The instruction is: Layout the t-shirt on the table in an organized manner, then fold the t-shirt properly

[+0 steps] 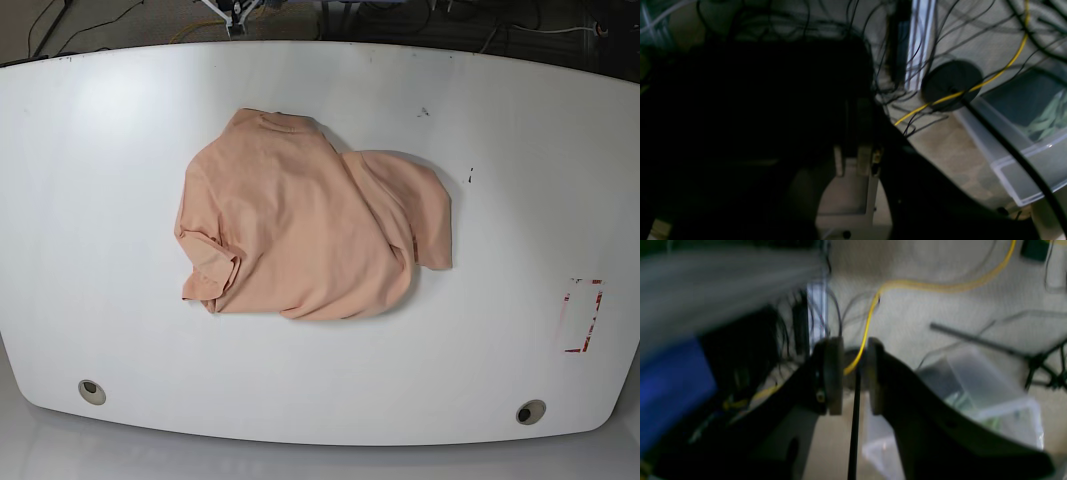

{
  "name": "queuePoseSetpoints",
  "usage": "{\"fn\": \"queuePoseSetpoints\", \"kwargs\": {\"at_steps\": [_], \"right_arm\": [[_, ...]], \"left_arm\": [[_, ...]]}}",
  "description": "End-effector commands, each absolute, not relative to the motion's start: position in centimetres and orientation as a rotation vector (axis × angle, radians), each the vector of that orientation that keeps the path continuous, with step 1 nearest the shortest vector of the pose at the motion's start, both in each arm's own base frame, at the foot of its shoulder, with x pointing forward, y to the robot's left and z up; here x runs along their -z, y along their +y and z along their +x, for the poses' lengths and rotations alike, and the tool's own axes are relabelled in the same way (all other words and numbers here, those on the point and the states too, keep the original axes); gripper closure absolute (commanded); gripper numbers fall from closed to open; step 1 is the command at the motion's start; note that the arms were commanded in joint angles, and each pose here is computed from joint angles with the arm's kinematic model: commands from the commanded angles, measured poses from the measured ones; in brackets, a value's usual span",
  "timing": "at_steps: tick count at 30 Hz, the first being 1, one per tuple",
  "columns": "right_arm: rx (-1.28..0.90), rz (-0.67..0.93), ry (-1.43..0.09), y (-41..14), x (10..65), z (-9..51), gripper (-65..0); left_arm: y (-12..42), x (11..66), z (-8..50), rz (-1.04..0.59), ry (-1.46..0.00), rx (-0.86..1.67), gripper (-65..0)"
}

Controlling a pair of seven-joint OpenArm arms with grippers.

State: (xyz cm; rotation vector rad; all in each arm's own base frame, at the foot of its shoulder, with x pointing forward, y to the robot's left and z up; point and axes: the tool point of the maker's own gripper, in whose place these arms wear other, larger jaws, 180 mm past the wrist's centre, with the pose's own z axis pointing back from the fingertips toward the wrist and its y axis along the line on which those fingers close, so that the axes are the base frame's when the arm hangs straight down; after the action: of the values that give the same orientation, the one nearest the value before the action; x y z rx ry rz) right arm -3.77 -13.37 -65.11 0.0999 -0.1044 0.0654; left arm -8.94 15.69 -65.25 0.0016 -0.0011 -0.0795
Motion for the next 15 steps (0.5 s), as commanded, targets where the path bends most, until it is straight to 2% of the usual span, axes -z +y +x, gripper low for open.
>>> {"fn": "queuePoseSetpoints", "kwargs": {"at_steps": [1,8,15], "right_arm": [[-0.066,0.099,-0.114,-13.6,65.0,-3.7,-12.4],[-0.061,0.098,-0.102,-13.6,64.9,-4.6,-12.2],[-0.079,0.067,-0.167,-14.7,63.7,-4.3,-12.2]], "left_arm": [[15.9,65.2,-9.5,0.005,0.005,0.082,-4.0],[15.9,65.2,-9.1,0.005,-0.004,0.080,-3.9],[15.6,64.9,-7.3,0.001,-0.069,0.084,-3.9]]}}
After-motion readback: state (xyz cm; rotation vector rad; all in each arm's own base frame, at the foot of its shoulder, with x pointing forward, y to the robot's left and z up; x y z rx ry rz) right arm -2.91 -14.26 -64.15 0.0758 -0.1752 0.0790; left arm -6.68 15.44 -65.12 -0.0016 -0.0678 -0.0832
